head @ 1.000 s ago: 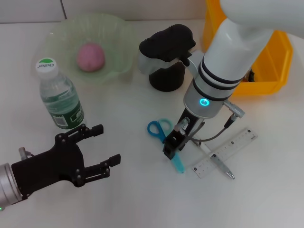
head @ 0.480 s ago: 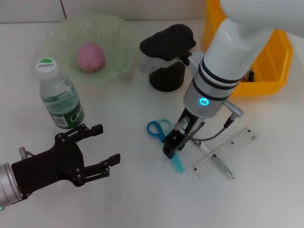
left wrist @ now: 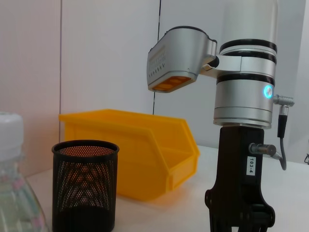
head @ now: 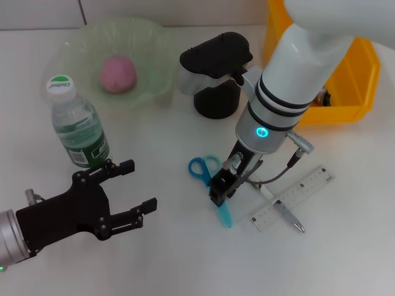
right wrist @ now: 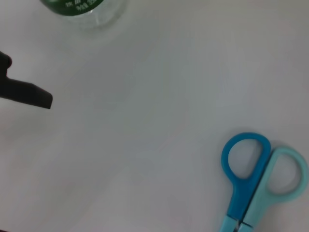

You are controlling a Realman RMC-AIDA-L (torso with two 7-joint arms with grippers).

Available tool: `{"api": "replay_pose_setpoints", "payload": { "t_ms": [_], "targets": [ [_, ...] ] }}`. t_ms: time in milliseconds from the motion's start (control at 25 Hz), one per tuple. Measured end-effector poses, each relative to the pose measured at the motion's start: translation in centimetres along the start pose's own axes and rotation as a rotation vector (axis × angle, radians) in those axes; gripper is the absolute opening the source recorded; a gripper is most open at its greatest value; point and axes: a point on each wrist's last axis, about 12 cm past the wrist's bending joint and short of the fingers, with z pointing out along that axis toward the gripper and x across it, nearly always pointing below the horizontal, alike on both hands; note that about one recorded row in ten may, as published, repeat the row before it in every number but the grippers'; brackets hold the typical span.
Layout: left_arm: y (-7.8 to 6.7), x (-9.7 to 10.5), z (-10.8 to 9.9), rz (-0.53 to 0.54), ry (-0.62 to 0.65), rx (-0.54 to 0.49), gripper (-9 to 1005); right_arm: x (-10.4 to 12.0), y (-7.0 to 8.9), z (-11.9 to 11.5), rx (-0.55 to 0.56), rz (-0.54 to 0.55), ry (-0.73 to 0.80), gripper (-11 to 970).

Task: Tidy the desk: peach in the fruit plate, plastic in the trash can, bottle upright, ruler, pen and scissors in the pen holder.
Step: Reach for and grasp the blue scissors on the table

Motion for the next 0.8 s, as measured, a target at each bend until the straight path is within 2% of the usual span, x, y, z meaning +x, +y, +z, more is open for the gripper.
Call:
{"api": "replay_pose_setpoints", "payload": {
  "t_ms": [280,640,800],
  "targets": [
    [0.0,0.0,0.0,0.000,0.000,0.001,832,0.1,0.0,0.0,-0.003,0.001,0.002,183],
    [0.0,0.0,0.0,0.000,-0.001,0.002,832,0.2,0.0,-0.1,-0.013,0.005,-0.008,171],
    [0.0,-0.1,0.0,0.000,-0.004,0.005,832,0.2,-0.5,-1.1,-0.021,0.023,-0.049,171]
  ]
}}
